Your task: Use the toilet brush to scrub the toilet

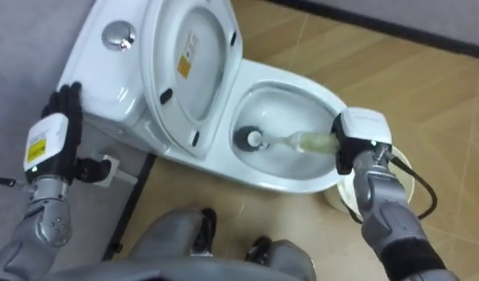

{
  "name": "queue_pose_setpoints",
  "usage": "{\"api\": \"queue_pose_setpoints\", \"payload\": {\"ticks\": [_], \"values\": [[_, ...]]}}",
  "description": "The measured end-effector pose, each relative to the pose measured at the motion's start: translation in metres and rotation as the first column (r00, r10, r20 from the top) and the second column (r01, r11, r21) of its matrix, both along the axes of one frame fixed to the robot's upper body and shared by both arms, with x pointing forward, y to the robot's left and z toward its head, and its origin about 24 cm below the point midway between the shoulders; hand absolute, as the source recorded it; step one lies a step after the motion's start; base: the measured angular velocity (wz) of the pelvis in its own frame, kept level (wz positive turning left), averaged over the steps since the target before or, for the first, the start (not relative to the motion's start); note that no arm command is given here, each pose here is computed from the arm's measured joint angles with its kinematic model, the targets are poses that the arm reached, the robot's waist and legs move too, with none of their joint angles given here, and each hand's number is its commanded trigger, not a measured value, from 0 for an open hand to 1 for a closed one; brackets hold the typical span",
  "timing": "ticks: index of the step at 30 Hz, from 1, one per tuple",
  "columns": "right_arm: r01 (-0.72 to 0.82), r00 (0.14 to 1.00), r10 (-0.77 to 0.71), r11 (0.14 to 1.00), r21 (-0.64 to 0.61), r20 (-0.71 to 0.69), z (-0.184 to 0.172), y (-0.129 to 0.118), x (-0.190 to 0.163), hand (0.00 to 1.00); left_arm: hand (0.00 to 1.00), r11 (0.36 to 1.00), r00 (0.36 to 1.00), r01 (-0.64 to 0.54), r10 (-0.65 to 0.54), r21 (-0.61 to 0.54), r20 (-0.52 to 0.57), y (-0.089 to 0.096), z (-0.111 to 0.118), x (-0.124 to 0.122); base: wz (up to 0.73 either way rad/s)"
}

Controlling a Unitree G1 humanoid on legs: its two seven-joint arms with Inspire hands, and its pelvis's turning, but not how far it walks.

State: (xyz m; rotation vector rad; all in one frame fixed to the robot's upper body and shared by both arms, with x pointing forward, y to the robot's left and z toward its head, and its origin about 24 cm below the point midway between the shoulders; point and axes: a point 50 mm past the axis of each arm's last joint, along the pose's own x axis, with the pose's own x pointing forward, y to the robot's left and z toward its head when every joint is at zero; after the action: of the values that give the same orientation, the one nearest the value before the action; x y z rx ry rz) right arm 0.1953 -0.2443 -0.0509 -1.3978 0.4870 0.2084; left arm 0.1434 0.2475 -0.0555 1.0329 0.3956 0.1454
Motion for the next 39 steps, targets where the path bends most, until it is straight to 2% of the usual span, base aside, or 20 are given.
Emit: {"api": "queue_pose_setpoints", "payload": {"ticks": [5,7,8,10,14,17,19,20,22,23,25,27,30,32,37,39], "values": [[0.030,0.999,-0.028,0.997,0.067,-0.028,-0.002,0.002,-0.023,1.00,0.00,0.983,0.982,-0.142,0.125,-0.113,-0.142,0.007,-0.016,-0.047,-0.02],[0.073,0.996,-0.067,0.992,0.101,-0.055,-0.006,0.000,-0.029,1.00,0.00,0.957,0.950,-0.251,0.214,-0.145,-0.229,0.014,-0.029,-0.072,0.05],[0.078,0.996,-0.072,0.991,0.107,-0.058,-0.006,0.000,-0.030,1.00,0.00,0.947,0.939,-0.280,0.236,-0.157,-0.251,0.015,-0.032,-0.077,0.00],[0.084,0.996,-0.078,0.989,0.123,-0.051,-0.003,-0.003,-0.029,1.00,0.00,0.901,0.898,-0.381,0.308,-0.205,-0.314,0.018,-0.039,-0.098,0.00],[0.149,0.989,-0.146,0.966,0.212,-0.027,0.001,-0.005,-0.028,1.00,0.00,0.817,0.831,-0.512,0.393,-0.266,-0.393,0.014,-0.051,-0.121,0.02],[0.165,0.986,-0.166,0.955,0.246,-0.015,0.002,-0.006,-0.029,1.00,0.00,0.713,0.746,-0.639,0.482,-0.290,-0.460,0.013,-0.061,-0.143,-0.05],[0.221,0.974,-0.224,0.939,0.262,-0.020,0.001,-0.012,-0.037,1.00,0.00,0.606,0.642,-0.749,0.566,-0.267,-0.517,0.017,-0.067,-0.169,-0.06],[0.236,0.970,-0.240,0.933,0.270,-0.019,0.000,-0.013,-0.038,1.00,0.00,0.583,0.616,-0.771,0.580,-0.257,-0.533,0.018,-0.068,-0.176,-0.12],[0.293,0.950,-0.313,0.900,0.325,0.011,0.003,-0.019,-0.039,1.00,0.00,0.484,0.496,-0.852,0.627,-0.199,-0.600,0.019,-0.073,-0.206,-0.19],[0.304,0.943,-0.332,0.889,0.342,0.024,0.005,-0.022,-0.038,1.00,0.00,0.460,0.469,-0.868,0.636,-0.187,-0.613,0.019,-0.074,-0.212,-0.15],[0.349,0.909,-0.410,0.847,0.401,0.073,0.010,-0.031,-0.038,1.00,0.00,0.370,0.378,-0.916,0.666,-0.156,-0.643,0.020,-0.076,-0.230,0.00],[0.381,0.881,-0.462,0.819,0.430,0.099,0.012,-0.036,-0.040,1.00,0.00,0.317,0.310,-0.941,0.674,-0.117,-0.671,0.018,-0.078,-0.244,-0.07],[0.427,0.826,-0.546,0.769,0.476,0.141,0.016,-0.044,-0.042,1.00,0.00,0.264,0.248,-0.961,0.671,-0.087,-0.699,0.016,-0.082,-0.251,-0.14],[0.451,0.789,-0.594,0.734,0.508,0.157,0.017,-0.050,-0.047,1.00,0.00,0.250,0.246,-0.963,0.673,-0.099,-0.698,0.017,-0.085,-0.244,-0.02],[0.510,0.713,-0.688,0.641,0.574,0.135,0.011,-0.051,-0.062,1.00,0.00,0.233,0.282,-0.958,0.677,-0.166,-0.679,0.021,-0.093,-0.208,-0.28],[0.539,0.671,-0.733,0.588,0.603,0.115,0.006,-0.050,-0.067,1.00,0.00,0.218,0.280,-0.960,0.687,-0.178,-0.670,0.023,-0.094,-0.203,-0.26]]}}
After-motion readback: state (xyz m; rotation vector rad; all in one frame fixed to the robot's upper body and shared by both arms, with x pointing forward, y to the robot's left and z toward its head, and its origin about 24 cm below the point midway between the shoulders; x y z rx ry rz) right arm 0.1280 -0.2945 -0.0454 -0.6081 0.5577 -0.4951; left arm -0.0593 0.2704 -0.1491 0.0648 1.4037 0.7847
